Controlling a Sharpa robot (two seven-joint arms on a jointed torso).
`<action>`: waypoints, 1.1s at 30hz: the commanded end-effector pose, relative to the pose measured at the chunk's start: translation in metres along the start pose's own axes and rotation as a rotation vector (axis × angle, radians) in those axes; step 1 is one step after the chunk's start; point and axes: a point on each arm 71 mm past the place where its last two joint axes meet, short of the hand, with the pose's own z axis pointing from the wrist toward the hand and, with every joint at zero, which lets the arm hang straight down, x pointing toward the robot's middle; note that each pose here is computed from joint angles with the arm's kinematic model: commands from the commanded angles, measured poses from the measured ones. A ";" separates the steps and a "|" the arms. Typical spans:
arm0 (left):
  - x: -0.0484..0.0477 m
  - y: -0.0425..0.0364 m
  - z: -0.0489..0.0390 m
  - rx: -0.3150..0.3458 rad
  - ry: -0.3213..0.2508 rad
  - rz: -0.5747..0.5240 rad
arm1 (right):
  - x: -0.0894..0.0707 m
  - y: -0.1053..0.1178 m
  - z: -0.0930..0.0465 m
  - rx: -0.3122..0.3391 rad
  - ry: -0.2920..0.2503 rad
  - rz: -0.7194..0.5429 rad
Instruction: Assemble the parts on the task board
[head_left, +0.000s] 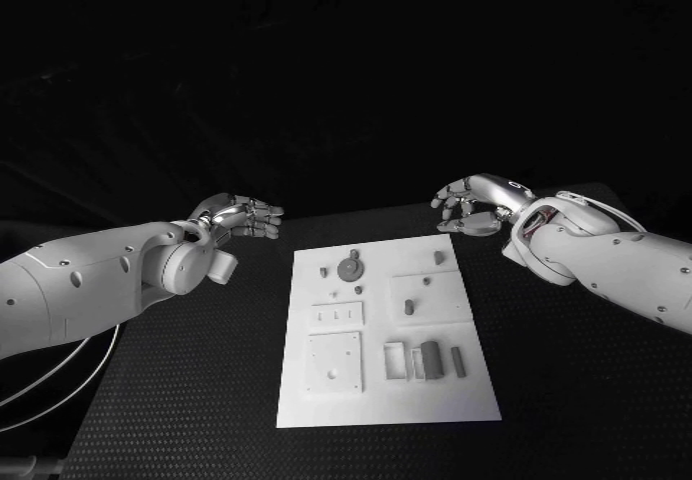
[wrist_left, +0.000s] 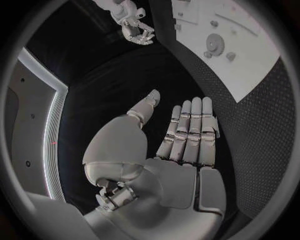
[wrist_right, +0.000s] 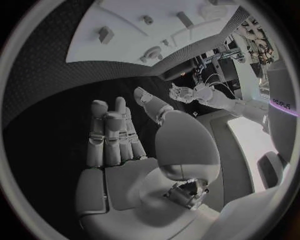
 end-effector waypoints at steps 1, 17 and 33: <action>0.0042 -0.0014 0.0008 0.013 0.033 -0.002 | 0.003 -0.008 -0.002 -0.004 0.056 0.004; 0.0091 -0.0011 0.0011 0.012 0.050 -0.006 | 0.033 -0.035 -0.012 0.082 0.146 -0.087; 0.0140 -0.0020 0.0013 0.013 0.064 -0.009 | 0.055 -0.037 -0.009 0.098 0.185 -0.078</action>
